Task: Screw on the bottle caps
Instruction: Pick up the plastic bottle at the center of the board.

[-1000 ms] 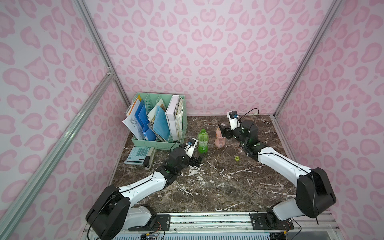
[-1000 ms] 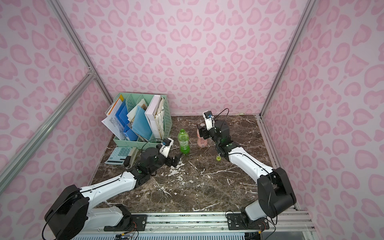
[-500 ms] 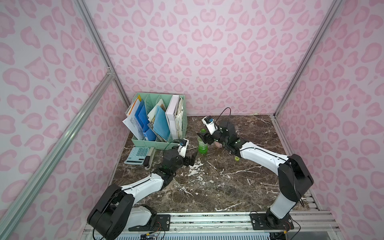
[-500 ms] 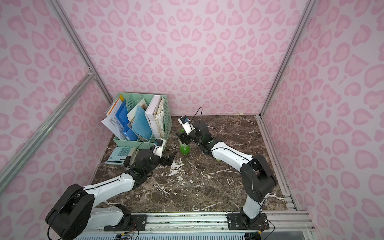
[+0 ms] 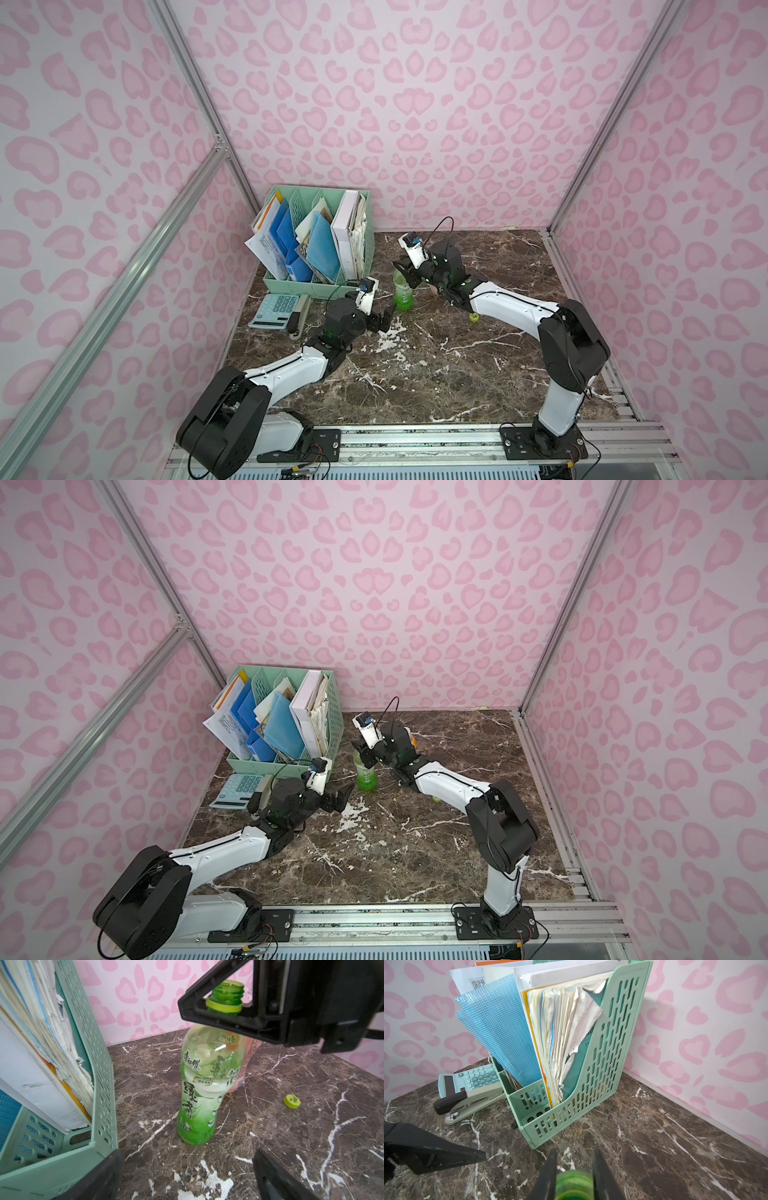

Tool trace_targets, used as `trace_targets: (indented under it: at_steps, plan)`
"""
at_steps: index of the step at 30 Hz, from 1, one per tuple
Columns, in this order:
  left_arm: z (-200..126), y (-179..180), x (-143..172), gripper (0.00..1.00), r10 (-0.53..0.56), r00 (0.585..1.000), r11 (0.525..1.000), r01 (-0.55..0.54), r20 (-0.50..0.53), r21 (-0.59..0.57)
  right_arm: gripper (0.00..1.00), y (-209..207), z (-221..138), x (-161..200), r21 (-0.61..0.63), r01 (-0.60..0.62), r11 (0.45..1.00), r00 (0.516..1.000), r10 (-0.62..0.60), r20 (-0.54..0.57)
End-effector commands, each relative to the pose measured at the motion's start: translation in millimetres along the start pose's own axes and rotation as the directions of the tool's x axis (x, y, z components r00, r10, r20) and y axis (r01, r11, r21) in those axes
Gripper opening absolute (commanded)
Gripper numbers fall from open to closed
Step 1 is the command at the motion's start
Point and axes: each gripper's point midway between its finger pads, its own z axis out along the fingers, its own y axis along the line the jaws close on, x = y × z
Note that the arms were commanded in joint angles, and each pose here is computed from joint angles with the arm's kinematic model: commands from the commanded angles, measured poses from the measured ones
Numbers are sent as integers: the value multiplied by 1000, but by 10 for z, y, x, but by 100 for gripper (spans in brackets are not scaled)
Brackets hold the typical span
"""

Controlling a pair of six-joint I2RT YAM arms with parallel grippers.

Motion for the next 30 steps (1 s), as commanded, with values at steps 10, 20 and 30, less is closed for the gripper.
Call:
trace_targets:
  at_steps: [10, 20, 30]
  plan:
    - [4, -611, 46, 96, 175, 971, 941, -215, 165, 263, 10, 331, -568, -42, 68, -33, 997, 992, 25, 124]
    - [38, -849, 47, 96, 212, 919, 917, -304, 332, 258, 10, 508, -965, 238, 178, -171, 969, 979, 147, 141]
    - [50, -1104, -5, 93, 229, 894, 866, -368, 384, 339, 10, 479, -1073, 520, 218, -277, 936, 961, 270, 64]
